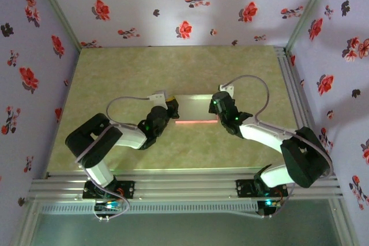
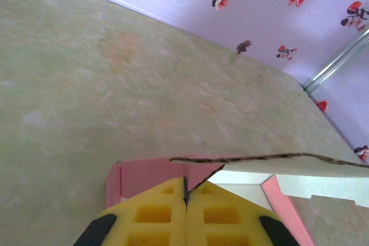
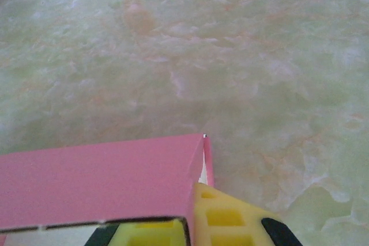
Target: Fold the paper box
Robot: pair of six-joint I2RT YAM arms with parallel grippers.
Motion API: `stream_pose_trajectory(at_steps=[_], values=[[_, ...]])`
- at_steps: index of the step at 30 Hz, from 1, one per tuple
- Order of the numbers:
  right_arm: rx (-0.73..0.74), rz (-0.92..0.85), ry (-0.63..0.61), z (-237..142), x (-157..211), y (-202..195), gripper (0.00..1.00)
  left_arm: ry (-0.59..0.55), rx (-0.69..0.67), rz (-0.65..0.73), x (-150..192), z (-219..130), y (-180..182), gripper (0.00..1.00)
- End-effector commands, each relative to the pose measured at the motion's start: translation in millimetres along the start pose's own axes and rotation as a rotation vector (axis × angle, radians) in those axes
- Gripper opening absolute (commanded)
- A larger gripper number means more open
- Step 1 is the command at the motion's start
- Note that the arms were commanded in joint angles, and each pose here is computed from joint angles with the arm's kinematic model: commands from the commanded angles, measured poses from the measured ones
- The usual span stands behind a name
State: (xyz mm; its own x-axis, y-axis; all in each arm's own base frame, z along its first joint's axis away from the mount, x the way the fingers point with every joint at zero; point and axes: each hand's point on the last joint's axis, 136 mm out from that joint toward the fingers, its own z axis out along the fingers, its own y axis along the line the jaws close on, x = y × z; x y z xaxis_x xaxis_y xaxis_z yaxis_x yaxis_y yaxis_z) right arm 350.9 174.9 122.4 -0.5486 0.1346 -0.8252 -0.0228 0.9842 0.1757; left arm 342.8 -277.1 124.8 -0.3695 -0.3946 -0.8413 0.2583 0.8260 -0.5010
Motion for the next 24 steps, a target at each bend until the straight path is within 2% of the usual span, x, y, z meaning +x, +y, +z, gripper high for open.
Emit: stream_pose_trajectory(at_steps=[1,9,14,16,24], values=[[0.002,0.002,0.059,-0.1,24.1,-5.4,0.08,0.08,-0.016,0.004,35.5,-7.0,15.4,0.03],[-0.004,0.019,0.076,1.5,35.1,-7.9,0.1,0.092,-0.019,-0.001,46.1,-9.6,20.6,0.05],[-0.019,0.026,0.08,-6.7,36.0,-9.7,0.17,0.101,-0.031,0.012,50.9,-12.4,26.2,0.09],[-0.034,0.026,0.084,-14.4,34.6,-10.1,0.22,0.104,-0.034,0.022,52.9,-13.2,27.7,0.09],[-0.166,0.03,0.144,-63.0,38.6,-8.3,0.51,0.111,-0.034,0.047,58.2,-14.1,30.9,0.11]])
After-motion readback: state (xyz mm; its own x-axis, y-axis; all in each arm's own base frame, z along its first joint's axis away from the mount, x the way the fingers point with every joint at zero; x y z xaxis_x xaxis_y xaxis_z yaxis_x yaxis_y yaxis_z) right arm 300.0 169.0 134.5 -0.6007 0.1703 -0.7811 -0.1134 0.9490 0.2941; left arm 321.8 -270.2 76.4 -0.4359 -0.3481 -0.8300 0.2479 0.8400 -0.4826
